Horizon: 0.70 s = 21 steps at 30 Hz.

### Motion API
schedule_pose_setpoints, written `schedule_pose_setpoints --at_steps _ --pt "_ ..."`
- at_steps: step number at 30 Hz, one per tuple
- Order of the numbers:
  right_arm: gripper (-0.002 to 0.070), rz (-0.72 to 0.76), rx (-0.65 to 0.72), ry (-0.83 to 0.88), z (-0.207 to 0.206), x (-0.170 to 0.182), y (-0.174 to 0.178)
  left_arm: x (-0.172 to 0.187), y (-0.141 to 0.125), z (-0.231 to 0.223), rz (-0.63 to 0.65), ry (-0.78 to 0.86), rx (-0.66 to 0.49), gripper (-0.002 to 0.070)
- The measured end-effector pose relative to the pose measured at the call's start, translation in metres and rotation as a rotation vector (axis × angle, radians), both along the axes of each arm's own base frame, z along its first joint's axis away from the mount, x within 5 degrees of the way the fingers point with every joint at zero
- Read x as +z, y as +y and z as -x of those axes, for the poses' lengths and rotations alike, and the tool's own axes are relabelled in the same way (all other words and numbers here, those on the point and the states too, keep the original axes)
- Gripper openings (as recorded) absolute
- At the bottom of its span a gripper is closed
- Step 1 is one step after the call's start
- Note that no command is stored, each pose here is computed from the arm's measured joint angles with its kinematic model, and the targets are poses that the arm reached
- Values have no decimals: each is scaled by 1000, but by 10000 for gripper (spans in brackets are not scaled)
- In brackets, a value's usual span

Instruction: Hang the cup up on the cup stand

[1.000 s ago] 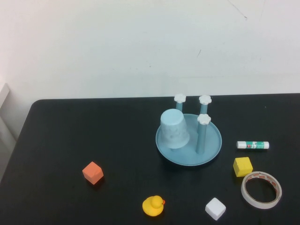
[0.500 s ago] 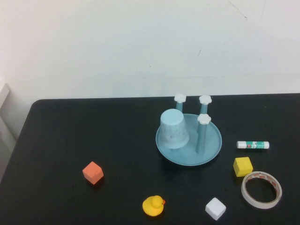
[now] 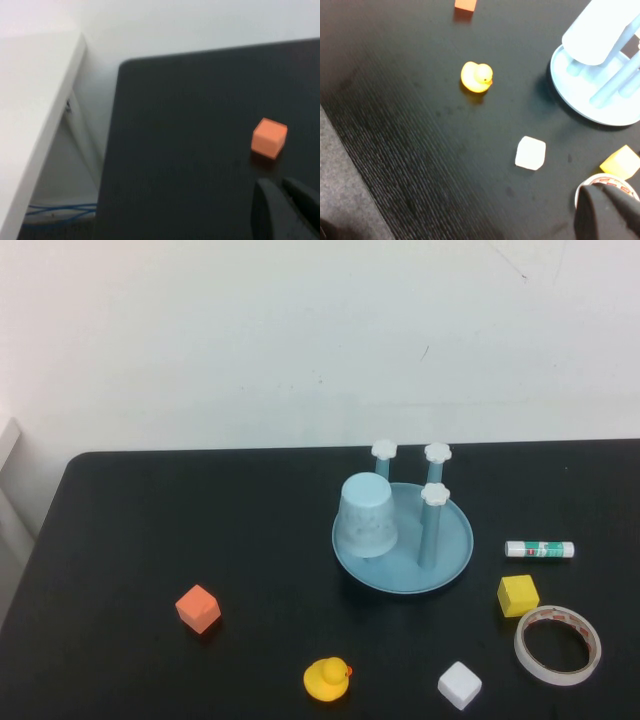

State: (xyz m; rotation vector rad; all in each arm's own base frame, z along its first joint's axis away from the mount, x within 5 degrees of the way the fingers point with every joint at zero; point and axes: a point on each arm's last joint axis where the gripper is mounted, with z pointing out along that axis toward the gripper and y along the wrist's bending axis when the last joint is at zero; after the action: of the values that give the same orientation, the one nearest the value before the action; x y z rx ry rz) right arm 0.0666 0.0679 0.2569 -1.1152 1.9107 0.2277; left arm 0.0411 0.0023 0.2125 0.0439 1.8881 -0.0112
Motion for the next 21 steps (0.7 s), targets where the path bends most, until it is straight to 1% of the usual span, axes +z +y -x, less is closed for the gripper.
schedule_pose_setpoints --at_steps 5,9,17,21 --pt "-1 0 0 0 0 0 0 -19 -3 -7 1 -29 -17 -1" --pt "-1 0 0 0 0 0 0 -37 -4 -9 13 10 -22 -1" --pt "-1 -1 0 2 0 0 0 -36 -5 -11 -2 -25 -40 -1" --pt "-1 -1 0 2 0 0 0 -36 -6 -11 -73 -30 -73 -1"
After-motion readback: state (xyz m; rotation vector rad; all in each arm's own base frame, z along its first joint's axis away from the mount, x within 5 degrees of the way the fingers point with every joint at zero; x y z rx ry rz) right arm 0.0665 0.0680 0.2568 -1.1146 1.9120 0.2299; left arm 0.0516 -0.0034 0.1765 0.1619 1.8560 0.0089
